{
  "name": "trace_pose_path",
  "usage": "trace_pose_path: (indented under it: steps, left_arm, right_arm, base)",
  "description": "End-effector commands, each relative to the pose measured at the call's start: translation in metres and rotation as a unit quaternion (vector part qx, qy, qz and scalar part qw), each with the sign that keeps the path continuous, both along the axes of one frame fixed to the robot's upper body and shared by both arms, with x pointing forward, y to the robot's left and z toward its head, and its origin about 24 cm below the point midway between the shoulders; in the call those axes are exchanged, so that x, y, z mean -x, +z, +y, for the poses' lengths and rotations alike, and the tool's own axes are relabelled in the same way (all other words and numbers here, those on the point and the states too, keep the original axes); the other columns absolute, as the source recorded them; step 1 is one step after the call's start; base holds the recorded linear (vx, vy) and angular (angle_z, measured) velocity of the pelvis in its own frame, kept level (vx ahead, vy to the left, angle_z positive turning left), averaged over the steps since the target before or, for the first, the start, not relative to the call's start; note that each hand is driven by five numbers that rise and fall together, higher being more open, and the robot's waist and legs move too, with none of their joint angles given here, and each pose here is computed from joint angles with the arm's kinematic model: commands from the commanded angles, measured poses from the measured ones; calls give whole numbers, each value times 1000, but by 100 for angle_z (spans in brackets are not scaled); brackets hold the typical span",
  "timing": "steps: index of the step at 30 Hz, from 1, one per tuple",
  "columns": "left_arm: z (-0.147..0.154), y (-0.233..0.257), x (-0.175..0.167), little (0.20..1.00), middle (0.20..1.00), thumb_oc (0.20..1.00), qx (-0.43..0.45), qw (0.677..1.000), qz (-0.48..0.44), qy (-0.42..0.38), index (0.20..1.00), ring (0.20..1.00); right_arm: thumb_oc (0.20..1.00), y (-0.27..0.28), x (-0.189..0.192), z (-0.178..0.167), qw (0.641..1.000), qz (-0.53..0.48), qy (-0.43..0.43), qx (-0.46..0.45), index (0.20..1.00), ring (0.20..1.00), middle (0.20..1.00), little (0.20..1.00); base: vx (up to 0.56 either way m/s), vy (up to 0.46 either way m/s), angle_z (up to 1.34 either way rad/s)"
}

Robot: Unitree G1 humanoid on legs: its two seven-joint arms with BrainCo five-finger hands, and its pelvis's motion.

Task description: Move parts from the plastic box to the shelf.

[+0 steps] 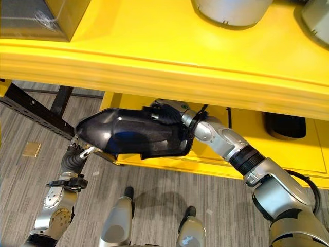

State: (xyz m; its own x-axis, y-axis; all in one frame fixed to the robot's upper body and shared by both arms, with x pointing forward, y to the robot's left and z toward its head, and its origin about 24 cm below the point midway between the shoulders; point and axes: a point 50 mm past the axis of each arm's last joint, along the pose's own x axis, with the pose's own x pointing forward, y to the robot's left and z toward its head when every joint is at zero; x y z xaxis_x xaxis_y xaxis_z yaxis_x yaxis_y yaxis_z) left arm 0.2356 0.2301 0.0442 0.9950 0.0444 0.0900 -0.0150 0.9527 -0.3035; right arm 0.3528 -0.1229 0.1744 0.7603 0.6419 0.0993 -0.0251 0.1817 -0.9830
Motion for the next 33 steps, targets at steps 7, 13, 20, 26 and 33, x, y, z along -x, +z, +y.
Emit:
trace_pose_path:
  steps: [7, 13, 20, 26, 33]
  left_arm:
    - [-3, 24, -1, 1000, 1000, 1000, -12, 998, -60, -18, 1000, 1000]
    - [-5, 26, -4, 1000, 1000, 1000, -8, 998, -64, -9, 1000, 1000]
    - [-13, 34, -12, 1000, 1000, 1000, 0, 997, -79, -14, 1000, 1000]
    - [-24, 45, -20, 1000, 1000, 1000, 7, 995, -100, -24, 1000, 1000]
    - [-28, 55, -26, 1000, 1000, 1000, 11, 993, -119, -20, 1000, 1000]
  right_arm:
    - [200, 51, -21, -32, 977, -76, -89, -179, 200, 200, 200, 200]
    - [200, 78, -29, -52, 923, -108, -135, -345, 200, 200, 200, 200]
    - [200, 102, -33, -61, 878, -134, -153, -433, 200, 200, 200, 200]
    - [200, 118, -34, -66, 852, -151, -159, -475, 200, 200, 200, 200]
    - [200, 135, -33, -71, 835, -173, -161, -497, 200, 200, 200, 200]
  base:
    - [-51, 6, -5]
    - [-49, 12, -10]
    - [-67, 12, -10]
    - [-65, 7, -2]
    - [-14, 12, 1]
